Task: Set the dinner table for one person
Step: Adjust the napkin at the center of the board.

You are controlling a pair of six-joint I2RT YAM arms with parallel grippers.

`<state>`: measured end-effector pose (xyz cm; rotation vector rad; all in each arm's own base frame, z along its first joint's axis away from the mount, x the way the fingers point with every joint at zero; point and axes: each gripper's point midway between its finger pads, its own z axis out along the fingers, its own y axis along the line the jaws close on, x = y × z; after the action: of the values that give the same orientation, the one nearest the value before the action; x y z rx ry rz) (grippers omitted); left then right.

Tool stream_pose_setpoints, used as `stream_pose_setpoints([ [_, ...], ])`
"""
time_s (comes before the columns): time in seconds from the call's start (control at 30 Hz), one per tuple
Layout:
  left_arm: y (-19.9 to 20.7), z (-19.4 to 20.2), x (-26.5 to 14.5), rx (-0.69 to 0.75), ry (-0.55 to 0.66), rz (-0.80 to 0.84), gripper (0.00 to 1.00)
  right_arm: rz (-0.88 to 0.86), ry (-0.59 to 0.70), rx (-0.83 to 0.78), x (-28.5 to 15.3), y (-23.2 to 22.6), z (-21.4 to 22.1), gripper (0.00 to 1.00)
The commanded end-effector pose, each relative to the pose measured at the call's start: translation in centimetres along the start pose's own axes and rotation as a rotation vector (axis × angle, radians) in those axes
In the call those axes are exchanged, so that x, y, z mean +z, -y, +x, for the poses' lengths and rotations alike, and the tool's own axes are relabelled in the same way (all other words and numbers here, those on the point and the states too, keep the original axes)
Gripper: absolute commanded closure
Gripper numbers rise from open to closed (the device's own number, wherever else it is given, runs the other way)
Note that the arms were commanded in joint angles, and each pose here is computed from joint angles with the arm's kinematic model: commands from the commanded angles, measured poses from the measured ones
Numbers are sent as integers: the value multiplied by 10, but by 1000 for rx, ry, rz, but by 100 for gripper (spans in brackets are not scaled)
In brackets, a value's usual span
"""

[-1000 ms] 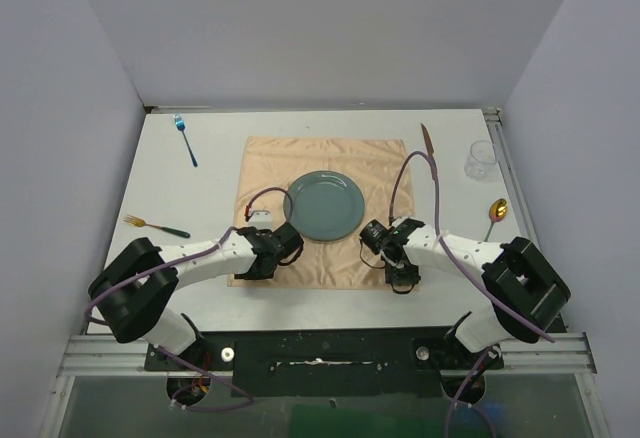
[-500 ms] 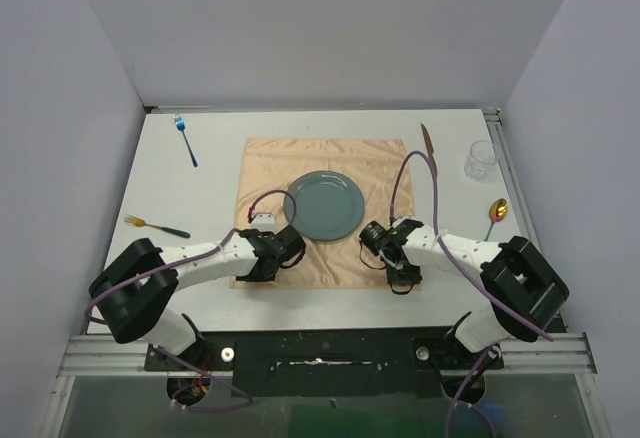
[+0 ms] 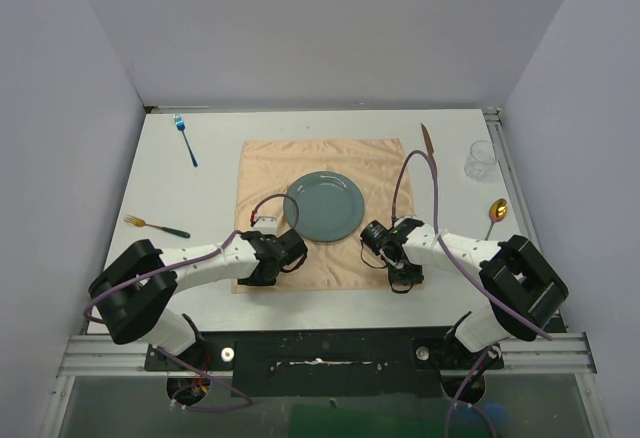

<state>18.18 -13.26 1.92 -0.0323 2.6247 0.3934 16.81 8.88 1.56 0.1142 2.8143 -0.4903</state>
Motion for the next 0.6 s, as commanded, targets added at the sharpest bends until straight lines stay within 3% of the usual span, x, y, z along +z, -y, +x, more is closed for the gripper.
stream_pose_setpoints([
  [0.0, -3, -1, -11, -9, -12, 10, 65, 61, -12, 4, 7, 10, 3, 73],
  [0.33, -15, -9, -13, -56, 28, -56, 61, 24, 30, 28, -8, 10, -6, 73],
  [0.57, -18, -29, -27, -141, 109, -28, 60, -111, 134, 68, -51, -4, -26, 73],
])
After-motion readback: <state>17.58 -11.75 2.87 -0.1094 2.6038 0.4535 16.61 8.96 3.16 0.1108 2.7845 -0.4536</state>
